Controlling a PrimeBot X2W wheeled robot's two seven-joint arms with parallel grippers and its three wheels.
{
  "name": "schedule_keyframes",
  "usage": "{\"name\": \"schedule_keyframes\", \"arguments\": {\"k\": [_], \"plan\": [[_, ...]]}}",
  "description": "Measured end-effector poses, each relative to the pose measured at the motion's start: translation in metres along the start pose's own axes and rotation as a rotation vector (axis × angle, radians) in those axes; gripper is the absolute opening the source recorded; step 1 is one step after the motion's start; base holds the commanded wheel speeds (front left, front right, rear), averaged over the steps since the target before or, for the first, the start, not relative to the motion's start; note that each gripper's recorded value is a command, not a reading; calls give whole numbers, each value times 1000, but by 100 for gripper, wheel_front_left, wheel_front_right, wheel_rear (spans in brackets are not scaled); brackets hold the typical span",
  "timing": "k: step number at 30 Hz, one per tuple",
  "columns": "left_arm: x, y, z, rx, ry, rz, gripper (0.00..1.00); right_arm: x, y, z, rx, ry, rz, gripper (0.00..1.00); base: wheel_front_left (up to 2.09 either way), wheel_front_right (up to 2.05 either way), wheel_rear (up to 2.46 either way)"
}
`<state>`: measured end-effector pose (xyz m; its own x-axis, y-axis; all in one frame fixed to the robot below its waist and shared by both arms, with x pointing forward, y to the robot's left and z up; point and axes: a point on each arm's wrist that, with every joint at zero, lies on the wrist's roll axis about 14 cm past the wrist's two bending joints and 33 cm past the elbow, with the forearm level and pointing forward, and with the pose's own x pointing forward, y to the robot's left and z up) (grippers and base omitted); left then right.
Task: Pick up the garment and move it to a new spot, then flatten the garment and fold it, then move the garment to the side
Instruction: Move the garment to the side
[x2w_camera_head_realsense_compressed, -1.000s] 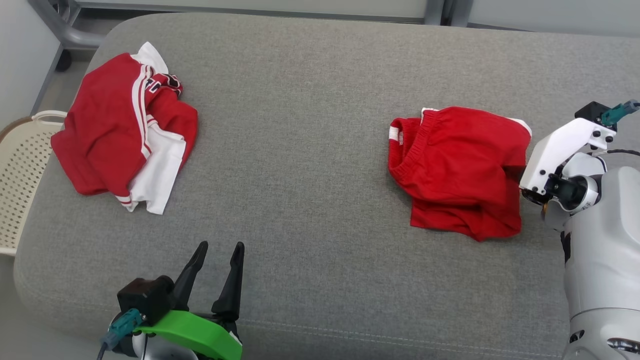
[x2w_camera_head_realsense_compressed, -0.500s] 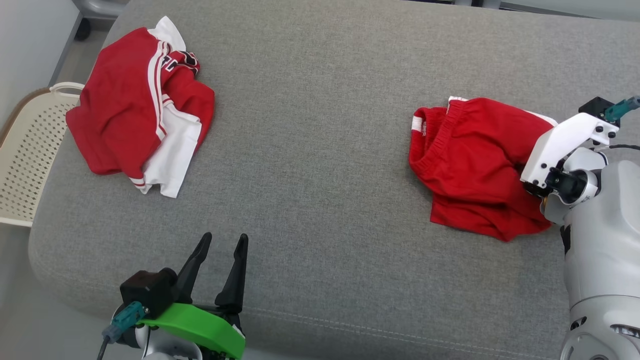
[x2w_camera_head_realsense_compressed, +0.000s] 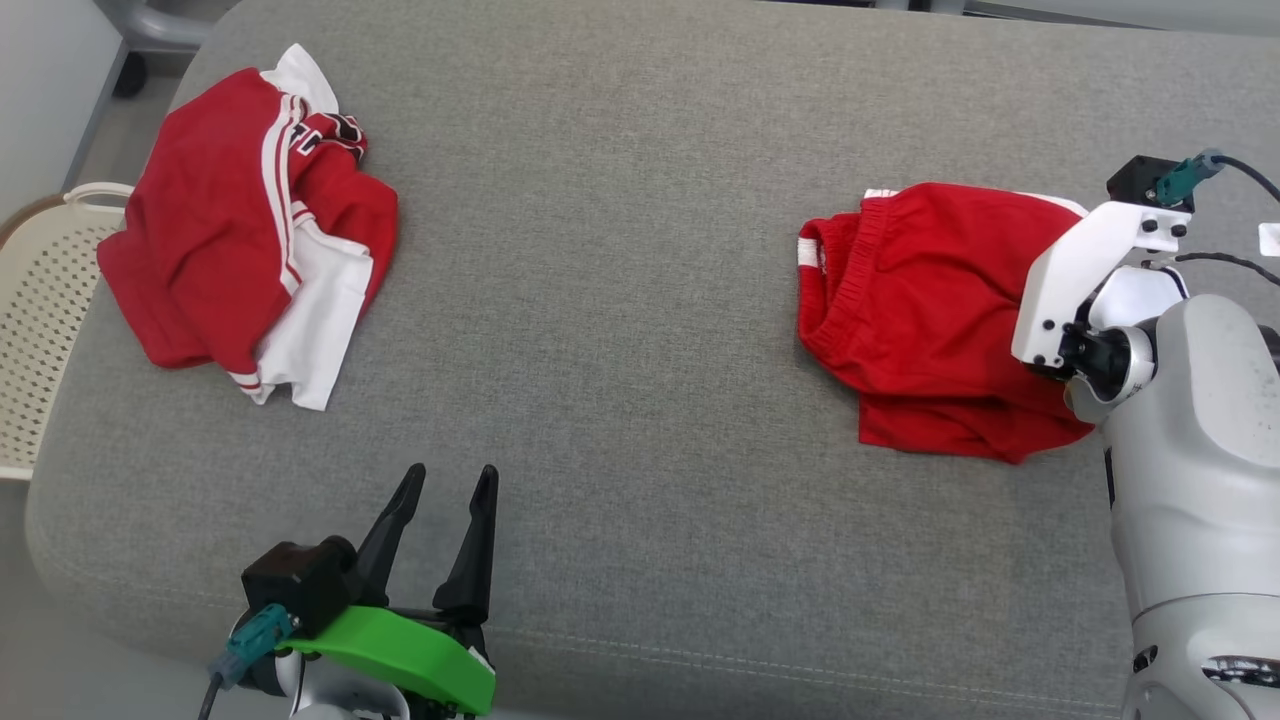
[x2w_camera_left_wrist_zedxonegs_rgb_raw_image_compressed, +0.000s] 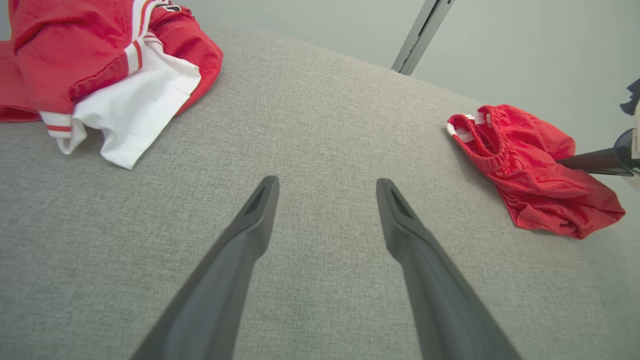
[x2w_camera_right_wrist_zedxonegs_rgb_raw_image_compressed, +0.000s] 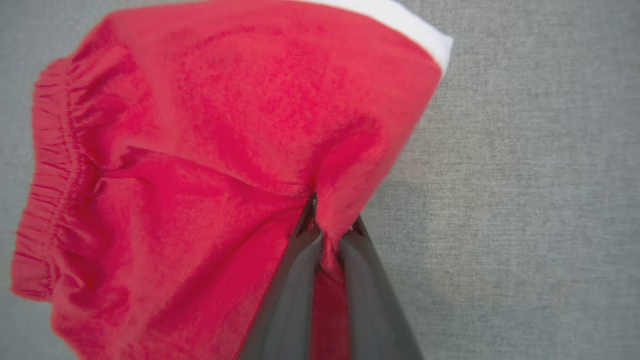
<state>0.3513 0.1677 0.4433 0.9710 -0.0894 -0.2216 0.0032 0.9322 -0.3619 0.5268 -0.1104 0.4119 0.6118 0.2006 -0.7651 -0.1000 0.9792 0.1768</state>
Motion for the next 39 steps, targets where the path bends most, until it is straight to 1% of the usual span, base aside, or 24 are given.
{"name": "schedule_keyframes", "arguments": {"k": [3,6,10,22,27,28,31,32,33,34,39], "plan": [[4,-6,0,-7,-6,-19,100,-5,-11,-1,-48,2,-29,0,0,0,0],[9,-12,0,-6,-4,-40,100,-11,-24,7,-113,-28,-65,0,0,0,0],[16,-20,-4,-5,10,-73,100,-17,-40,9,-160,-36,-95,0,0,0,0],[39,-46,-17,-7,48,-164,100,-29,-99,-3,-231,-16,-189,0,0,0,0],[46,-56,-24,-4,77,-202,100,-34,-125,5,-268,-39,-234,0,0,0,0],[50,-58,-28,-2,89,-212,100,-34,-135,5,-275,-39,-247,0,0,0,0],[54,-56,-36,5,116,-216,100,-33,-155,7,-290,-41,-278,0,0,0,0],[54,-56,-36,5,116,-216,100,-33,-155,7,-290,-41,-278,0,0,0,0],[57,-55,-38,12,122,-222,100,-35,-171,8,-293,-40,-305,0,0,0,0],[57,-55,-38,12,122,-222,100,-35,-171,8,-293,-40,-305,0,0,0,0],[63,-51,-40,27,132,-221,100,-36,-209,10,-315,-34,-372,0,0,0,0]]}}
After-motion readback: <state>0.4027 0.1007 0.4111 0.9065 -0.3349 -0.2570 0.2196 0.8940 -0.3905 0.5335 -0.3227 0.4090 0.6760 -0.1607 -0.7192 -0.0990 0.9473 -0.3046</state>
